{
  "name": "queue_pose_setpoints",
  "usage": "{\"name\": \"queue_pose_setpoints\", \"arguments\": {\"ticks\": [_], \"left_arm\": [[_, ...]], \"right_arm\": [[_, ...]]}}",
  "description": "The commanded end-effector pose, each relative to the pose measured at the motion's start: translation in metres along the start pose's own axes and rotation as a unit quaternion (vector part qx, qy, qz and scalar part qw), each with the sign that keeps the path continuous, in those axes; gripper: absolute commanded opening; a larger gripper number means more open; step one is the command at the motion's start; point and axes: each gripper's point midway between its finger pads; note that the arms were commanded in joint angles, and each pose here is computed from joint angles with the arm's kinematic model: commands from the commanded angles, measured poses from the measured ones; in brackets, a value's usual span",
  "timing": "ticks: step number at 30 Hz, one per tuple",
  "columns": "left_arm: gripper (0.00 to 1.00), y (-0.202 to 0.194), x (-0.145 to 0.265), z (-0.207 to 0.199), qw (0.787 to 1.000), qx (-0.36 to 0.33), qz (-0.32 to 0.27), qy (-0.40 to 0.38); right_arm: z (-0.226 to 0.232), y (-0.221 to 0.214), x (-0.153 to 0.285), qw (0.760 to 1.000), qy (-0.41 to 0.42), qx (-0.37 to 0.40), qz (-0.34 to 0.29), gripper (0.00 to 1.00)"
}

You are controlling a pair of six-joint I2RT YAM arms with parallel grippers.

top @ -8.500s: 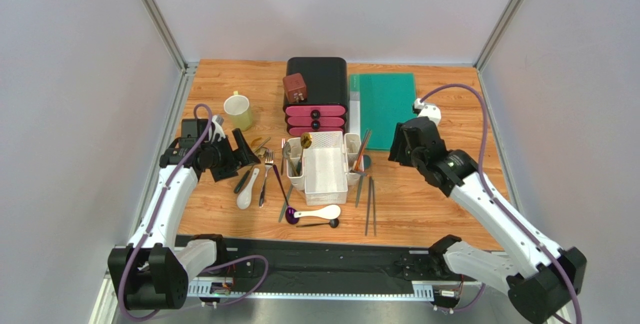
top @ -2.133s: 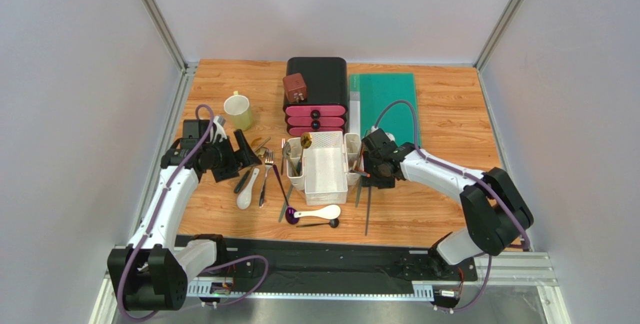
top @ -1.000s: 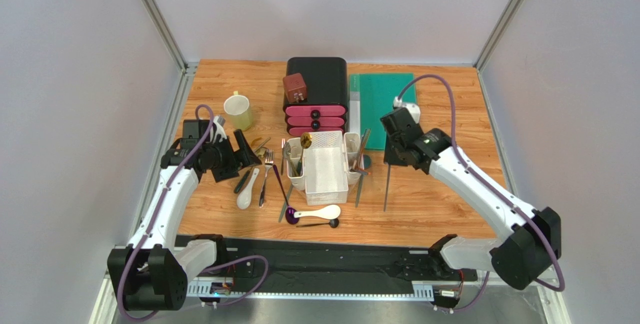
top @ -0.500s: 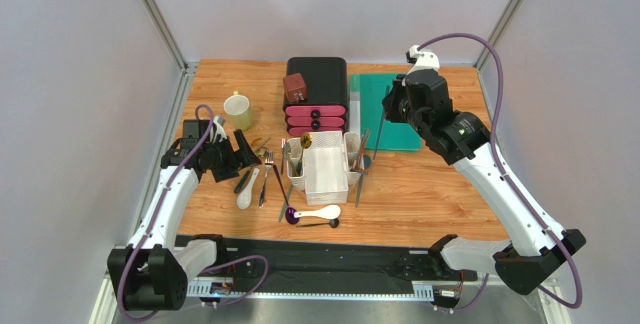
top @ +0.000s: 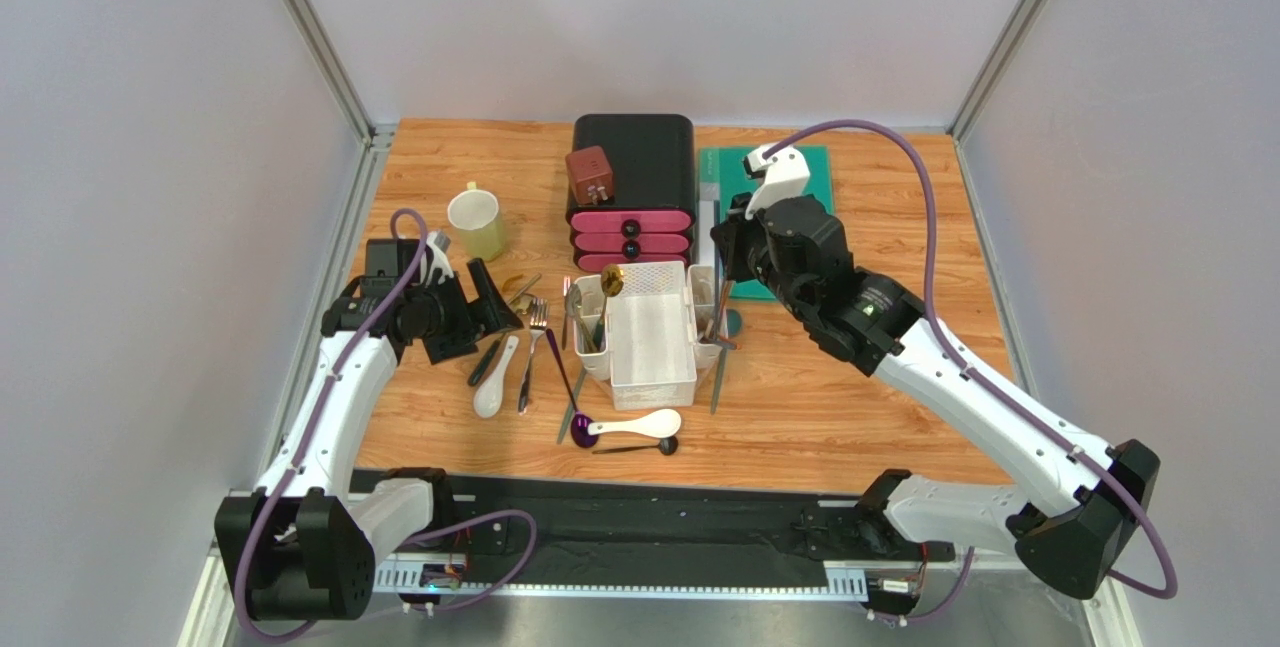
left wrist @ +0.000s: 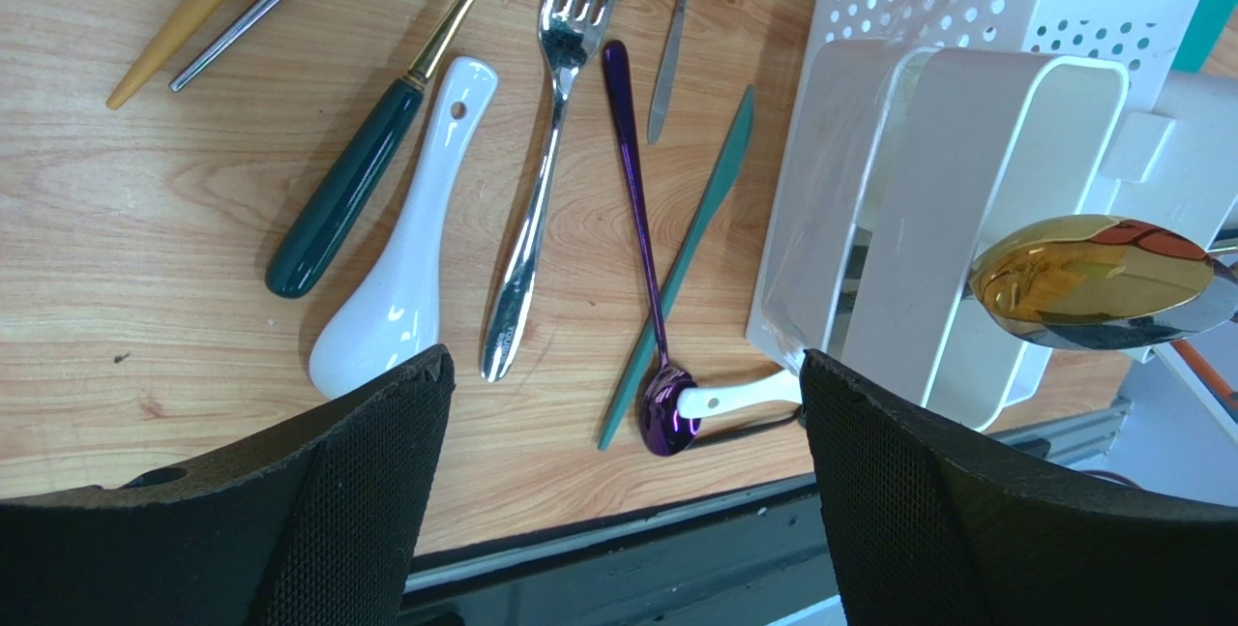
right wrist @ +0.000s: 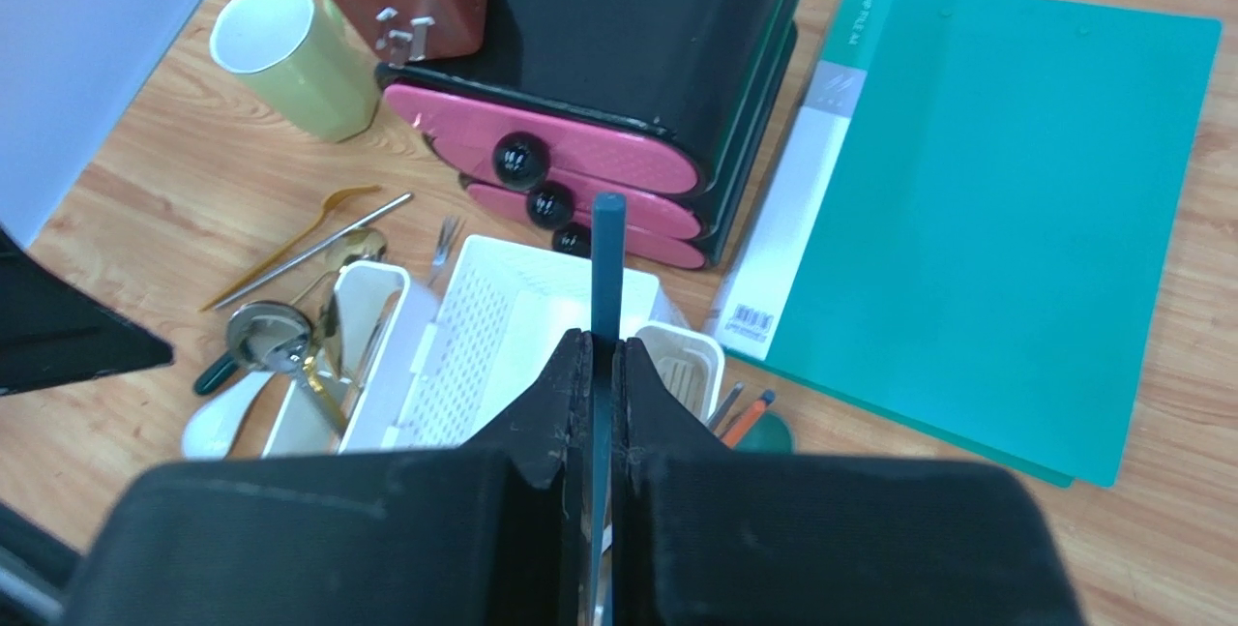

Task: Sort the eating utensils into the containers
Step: Place the chopstick in the storage box.

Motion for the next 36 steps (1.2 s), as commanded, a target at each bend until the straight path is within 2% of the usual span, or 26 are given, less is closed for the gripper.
{"name": "queue_pose_setpoints", "arguments": {"ticks": [1, 14, 27, 36], "left_arm": [[0.93, 0.003, 0.002, -0.004, 1.0, -0.002, -0.01, -0.007], [0.94, 0.002, 0.0, -0.004, 1.0, -0.003, -0.007, -0.007], [0.94, 0.003, 0.0, -0.004, 1.0, -0.002, -0.005, -0.006], [0.94, 0.003, 0.0, -0.003, 1.0, -0.001, -0.007, -0.005]], "right_arm": [[-0.01, 0.026, 0.0, 0.997, -0.03, 0.003, -0.067, 0.0], [0.001, 0.013, -0.029, 0.997, -0.025, 0.019, -0.075, 0.0], [0.001, -0.039, -0.044, 0.999, -0.036, 0.019, -0.023, 0.0], [0.003, -0.057, -0.039, 0.999, -0.038, 0.005, 0.0, 0.02]]}}
Point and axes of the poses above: each gripper's point midway between its finger pads, its own x axis back along the fingers, its own z axis along the line the jaws close on, y = z × x, and after that the axes turned 13 degrees about x, right-handed
